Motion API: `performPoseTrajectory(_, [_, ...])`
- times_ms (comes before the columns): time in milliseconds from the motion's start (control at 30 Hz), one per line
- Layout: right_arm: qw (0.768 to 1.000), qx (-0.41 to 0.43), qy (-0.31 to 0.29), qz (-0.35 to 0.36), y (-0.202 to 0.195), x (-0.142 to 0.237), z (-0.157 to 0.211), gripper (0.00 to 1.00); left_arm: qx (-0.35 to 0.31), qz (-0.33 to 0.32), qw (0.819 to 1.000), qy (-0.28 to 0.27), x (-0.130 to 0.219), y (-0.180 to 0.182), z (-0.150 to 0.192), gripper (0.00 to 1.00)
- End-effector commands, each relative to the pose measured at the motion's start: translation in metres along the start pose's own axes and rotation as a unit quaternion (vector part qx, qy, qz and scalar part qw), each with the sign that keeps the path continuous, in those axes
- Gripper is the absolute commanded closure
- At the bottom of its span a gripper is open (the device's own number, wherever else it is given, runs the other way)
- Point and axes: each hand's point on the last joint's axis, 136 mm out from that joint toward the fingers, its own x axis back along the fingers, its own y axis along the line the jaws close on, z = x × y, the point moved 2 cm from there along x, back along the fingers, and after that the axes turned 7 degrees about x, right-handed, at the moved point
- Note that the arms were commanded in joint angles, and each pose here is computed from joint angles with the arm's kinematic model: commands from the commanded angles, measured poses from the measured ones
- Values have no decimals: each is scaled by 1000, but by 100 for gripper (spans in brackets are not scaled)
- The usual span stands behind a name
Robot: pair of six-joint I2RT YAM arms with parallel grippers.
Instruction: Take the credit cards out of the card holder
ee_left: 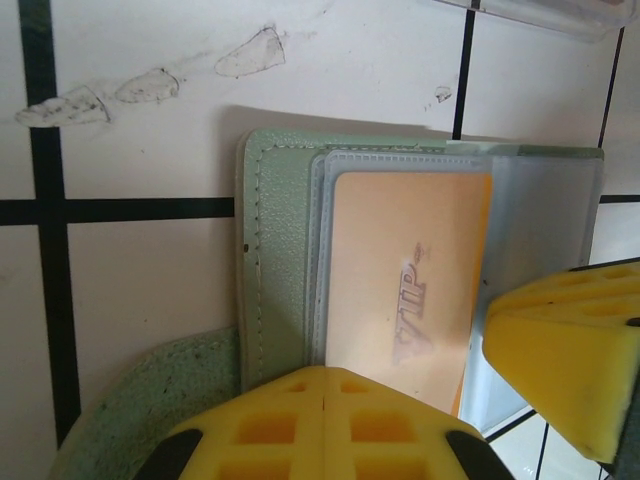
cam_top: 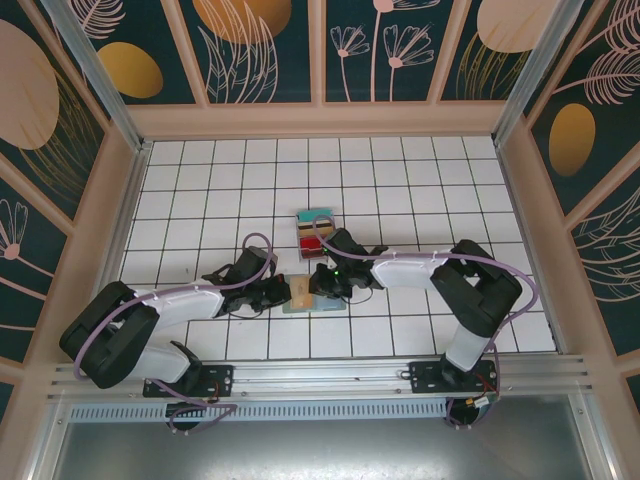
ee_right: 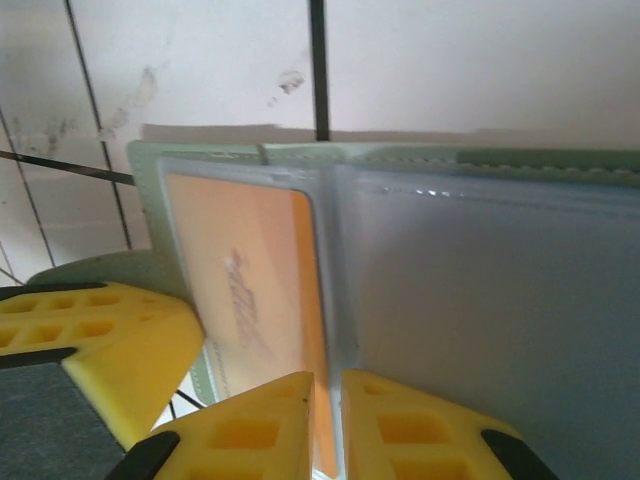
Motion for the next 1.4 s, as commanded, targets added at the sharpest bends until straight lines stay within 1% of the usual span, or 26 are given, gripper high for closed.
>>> performPoseTrajectory(0, [1000, -8, 14, 8, 0, -2, 4, 84, 10, -8, 1000, 10, -4, 7, 4, 98])
performPoseTrajectory(367, [1000, 1, 26, -9, 4, -9, 5, 82, 12, -1, 1000, 12, -4, 5, 5, 99])
performPoseTrajectory(633, [999, 9, 31, -19, 9, -11, 4, 82, 12, 3, 1000, 14, -5, 2, 5, 99])
performPoseTrajectory(733, [999, 9, 31, -18, 8, -11, 6, 84, 12, 3, 1000, 14, -5, 2, 6, 99])
performPoseTrajectory(900, [999, 10, 30, -28, 11, -11, 5, 92, 11, 4, 1000, 15, -5, 0, 6, 98])
performPoseTrajectory(933, [999, 12, 29, -30, 12, -10, 5, 98, 11, 3, 1000, 16, -5, 0, 6, 98])
performPoseTrajectory(967, [999, 14, 29, -32, 13, -10, 5, 100, 12, 2, 1000, 15, -5, 0, 6, 98])
performPoseTrajectory(1133, [1000, 10, 17, -22, 7, -3, 4, 100, 17, -18, 1000, 9, -4, 7, 5, 100])
performPoseTrajectory(1267, [1000, 0, 5, -15, -4, 7, 3, 100, 19, -46, 999, 3, -4, 17, 4, 100])
performPoseTrajectory(1367, [1000, -6, 1, -10, -12, 13, 3, 100, 20, -52, 998, 1, -3, 20, 4, 100])
